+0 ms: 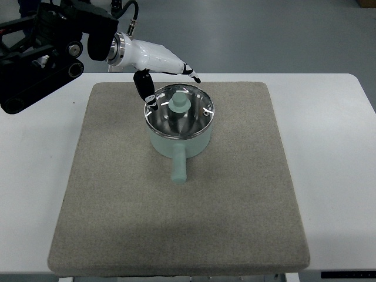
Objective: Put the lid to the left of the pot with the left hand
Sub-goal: 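Lower the left hand onto the lid's mint-green knob, fingers open, then close the left hand fingers around the mint-green lid knob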
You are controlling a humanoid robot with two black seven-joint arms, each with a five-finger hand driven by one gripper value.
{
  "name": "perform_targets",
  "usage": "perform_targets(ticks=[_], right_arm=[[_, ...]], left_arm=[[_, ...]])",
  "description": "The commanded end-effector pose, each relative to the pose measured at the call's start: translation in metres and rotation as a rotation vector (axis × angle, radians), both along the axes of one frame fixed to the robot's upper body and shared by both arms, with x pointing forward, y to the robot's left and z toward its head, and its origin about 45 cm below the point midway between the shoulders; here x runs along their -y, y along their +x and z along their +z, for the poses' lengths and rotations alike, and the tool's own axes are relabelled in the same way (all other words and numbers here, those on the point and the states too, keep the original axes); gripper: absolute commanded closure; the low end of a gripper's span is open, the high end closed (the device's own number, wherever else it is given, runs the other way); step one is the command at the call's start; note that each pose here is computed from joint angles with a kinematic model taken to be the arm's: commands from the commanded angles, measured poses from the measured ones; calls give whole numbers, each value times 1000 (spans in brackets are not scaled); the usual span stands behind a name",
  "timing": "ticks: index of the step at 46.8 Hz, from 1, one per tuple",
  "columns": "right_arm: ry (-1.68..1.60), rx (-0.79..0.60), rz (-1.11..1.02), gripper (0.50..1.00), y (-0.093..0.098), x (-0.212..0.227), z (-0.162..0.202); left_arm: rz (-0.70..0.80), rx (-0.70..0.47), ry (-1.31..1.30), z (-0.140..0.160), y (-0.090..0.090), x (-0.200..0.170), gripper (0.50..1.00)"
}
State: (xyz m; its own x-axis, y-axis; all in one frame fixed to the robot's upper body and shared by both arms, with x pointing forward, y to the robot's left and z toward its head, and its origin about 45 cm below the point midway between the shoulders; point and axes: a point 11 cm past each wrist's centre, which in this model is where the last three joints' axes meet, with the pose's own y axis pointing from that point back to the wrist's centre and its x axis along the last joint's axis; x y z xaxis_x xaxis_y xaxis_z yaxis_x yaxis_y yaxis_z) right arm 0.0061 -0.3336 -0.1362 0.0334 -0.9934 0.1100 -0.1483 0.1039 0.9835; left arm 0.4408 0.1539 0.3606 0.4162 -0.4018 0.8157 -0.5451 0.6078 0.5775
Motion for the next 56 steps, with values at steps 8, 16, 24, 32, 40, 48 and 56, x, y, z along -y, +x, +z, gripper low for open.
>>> perform_targets(ticks=[8, 16, 24, 32, 40, 48, 56], right_arm=[[0, 0, 0, 576, 0, 0, 0], [0, 0, 0, 576, 0, 0, 0], [0, 0, 0, 576, 0, 0, 0], [0, 0, 0, 576, 0, 0, 0], [0, 0, 0, 576, 0, 0, 0], [0, 0, 0, 576, 0, 0, 0], [0, 0, 0, 576, 0, 0, 0]], left_arm=[[1, -15, 13, -8, -1, -2, 557], [-1, -17, 16, -9, -2, -2, 604], [-4, -20, 14, -10, -3, -1, 632], [-6, -19, 15, -9, -3, 0, 634], [-11, -17, 15, -9, -4, 1, 660], [-15, -22, 13, -11, -4, 4, 673], [-12, -23, 14, -12, -4, 3, 679]])
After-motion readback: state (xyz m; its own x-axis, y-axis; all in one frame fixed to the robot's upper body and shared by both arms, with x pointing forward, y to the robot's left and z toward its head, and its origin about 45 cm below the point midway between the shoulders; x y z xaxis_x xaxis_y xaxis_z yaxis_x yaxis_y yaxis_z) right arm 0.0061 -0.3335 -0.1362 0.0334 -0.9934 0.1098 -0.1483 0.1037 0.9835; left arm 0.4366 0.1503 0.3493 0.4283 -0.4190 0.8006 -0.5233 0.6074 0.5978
